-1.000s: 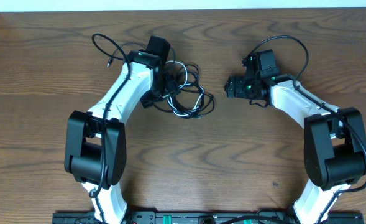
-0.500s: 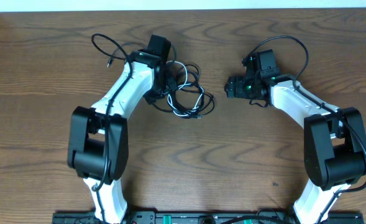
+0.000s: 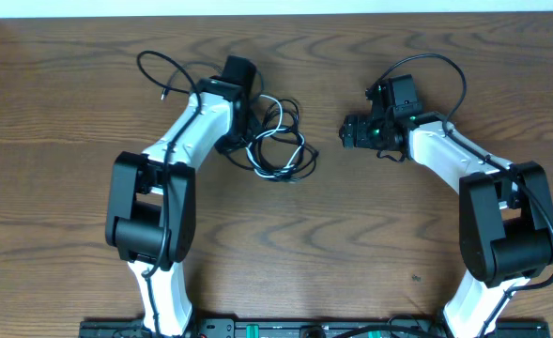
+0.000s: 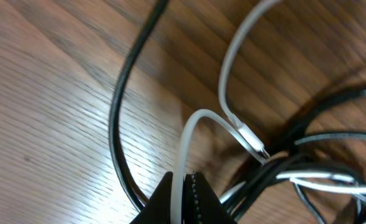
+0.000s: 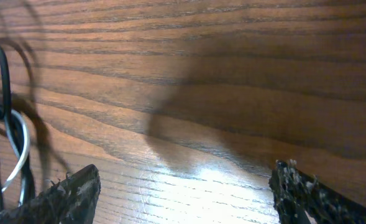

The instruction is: Untangle cables

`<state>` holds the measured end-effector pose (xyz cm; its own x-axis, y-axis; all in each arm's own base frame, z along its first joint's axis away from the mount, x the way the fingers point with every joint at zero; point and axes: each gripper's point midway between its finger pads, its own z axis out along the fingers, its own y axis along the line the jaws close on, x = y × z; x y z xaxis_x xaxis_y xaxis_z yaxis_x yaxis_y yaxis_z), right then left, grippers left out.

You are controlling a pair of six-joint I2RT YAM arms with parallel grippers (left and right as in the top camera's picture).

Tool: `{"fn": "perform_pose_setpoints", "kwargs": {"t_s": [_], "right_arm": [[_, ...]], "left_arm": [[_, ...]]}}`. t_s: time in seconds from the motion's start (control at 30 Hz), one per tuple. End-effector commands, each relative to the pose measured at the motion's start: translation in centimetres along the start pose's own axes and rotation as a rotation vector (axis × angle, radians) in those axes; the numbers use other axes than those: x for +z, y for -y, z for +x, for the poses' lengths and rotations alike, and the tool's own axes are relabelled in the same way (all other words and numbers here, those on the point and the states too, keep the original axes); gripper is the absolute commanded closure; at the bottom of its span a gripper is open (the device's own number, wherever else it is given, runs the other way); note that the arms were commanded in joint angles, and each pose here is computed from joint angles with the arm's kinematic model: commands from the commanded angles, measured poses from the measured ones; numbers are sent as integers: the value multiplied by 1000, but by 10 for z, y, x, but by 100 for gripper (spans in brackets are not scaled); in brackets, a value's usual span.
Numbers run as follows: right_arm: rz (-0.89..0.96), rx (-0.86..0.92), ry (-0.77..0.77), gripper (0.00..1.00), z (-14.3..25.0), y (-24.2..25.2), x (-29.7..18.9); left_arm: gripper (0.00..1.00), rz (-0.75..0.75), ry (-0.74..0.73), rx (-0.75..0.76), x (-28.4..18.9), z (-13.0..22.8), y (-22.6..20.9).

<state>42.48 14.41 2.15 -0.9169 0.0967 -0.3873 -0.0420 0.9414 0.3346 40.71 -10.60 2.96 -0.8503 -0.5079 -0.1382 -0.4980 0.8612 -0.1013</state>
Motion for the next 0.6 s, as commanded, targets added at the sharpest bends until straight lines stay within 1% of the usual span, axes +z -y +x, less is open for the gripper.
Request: {"fn": "perform_pose_setpoints", "kwargs": {"t_s": [0.0,0.1,0.13,0.17,0.23,0.27,0.3,0.37,0.47,0.5,0.57], "right_arm": [[-6,-15,11,16,-4,-4,-2],[-6,-15,12,16,-4,-4,-2],[-7,-16,14,16,-5,-4,-2],[-7,-16,15,16,-5,-5,-2],[-8,-16,15,16,-5,-5,-2],[-8,-16,16,19,-5,-5,-2],[-10,-16,17,23,-5,-5,-2],[-82,-8,6,25,-5,-16,-6],[-309,22,-6,29,-11,-48,-21],[-399,11,0,30,-16,-61,-30],[-520,-19,31,30,-26,-78,-47]], "left_arm": [[93,40,24,89,-12,-20,1],[93,193,23,277,-35,-22,31],[93,323,47,419,-59,-20,58],[93,393,65,488,-74,-17,71],[93,504,114,581,-104,-12,94],[93,558,149,618,-121,-10,105],[92,592,182,636,-136,-8,113],[92,655,268,671,-170,-6,126],[93,726,382,700,-213,-7,136],[92,751,422,698,-229,-9,138],[92,804,494,678,-260,-13,140]]}}
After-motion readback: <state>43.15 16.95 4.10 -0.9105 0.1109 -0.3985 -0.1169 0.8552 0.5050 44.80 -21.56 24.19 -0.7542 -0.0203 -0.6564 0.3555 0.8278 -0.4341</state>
